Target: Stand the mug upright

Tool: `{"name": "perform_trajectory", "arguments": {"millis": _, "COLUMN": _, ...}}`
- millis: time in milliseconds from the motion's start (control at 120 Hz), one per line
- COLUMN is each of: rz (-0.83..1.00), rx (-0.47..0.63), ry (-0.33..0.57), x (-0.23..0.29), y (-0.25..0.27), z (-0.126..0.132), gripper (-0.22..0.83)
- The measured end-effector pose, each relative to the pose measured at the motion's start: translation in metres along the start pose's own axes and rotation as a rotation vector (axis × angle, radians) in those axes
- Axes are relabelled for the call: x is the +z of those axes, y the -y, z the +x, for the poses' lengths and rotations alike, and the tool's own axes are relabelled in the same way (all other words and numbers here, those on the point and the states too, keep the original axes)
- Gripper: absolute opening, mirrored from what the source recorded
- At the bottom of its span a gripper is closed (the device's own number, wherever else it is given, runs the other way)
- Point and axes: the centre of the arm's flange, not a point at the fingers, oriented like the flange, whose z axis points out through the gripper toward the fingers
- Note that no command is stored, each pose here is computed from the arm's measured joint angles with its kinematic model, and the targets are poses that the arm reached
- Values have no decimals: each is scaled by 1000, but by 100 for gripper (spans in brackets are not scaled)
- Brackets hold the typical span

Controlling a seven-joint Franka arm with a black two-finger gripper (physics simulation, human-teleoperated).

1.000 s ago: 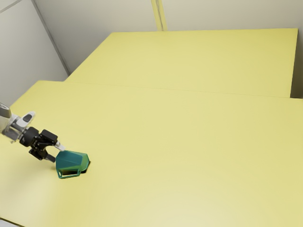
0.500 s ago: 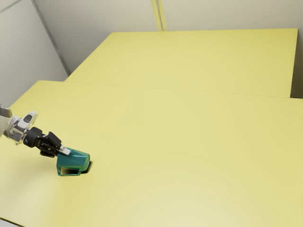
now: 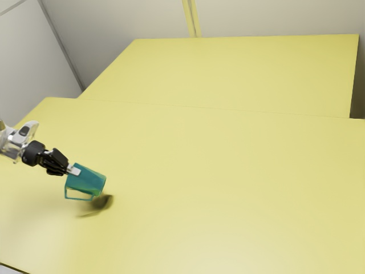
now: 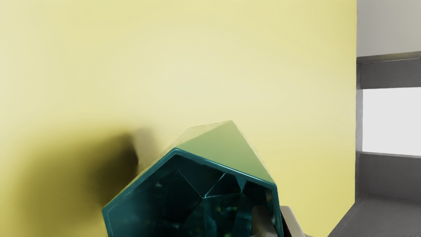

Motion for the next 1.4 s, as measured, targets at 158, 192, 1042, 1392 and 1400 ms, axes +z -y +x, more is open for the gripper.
{"name": "perform_trajectory", "arguments": {"millis": 158, "rz": 76, "rx": 30, "ry": 17, "x": -13, "y": -25, "z": 12, "gripper": -17}}
{"name": "perform_trajectory", "arguments": {"millis": 192, "rz": 112, "rx": 48, "ry": 41, "x": -11, "y": -35, "z": 19, "gripper": -17}}
{"name": "perform_trajectory", "arguments": {"millis": 1042, "rz": 808, "rx": 318, "ry": 241, "x": 119, "y": -181, "z": 123, "gripper": -17}}
{"name": "perform_trajectory", "arguments": {"millis": 1392, "rz": 874, "rx": 256, "ry": 269, "x": 157, "y": -144, "z": 134, "gripper": -17}}
{"name": "perform_trajectory", "arguments": {"millis": 1400, "rz": 874, "rx": 255, "ry": 270, "x": 158, "y": -144, "z": 134, "gripper": -17}}
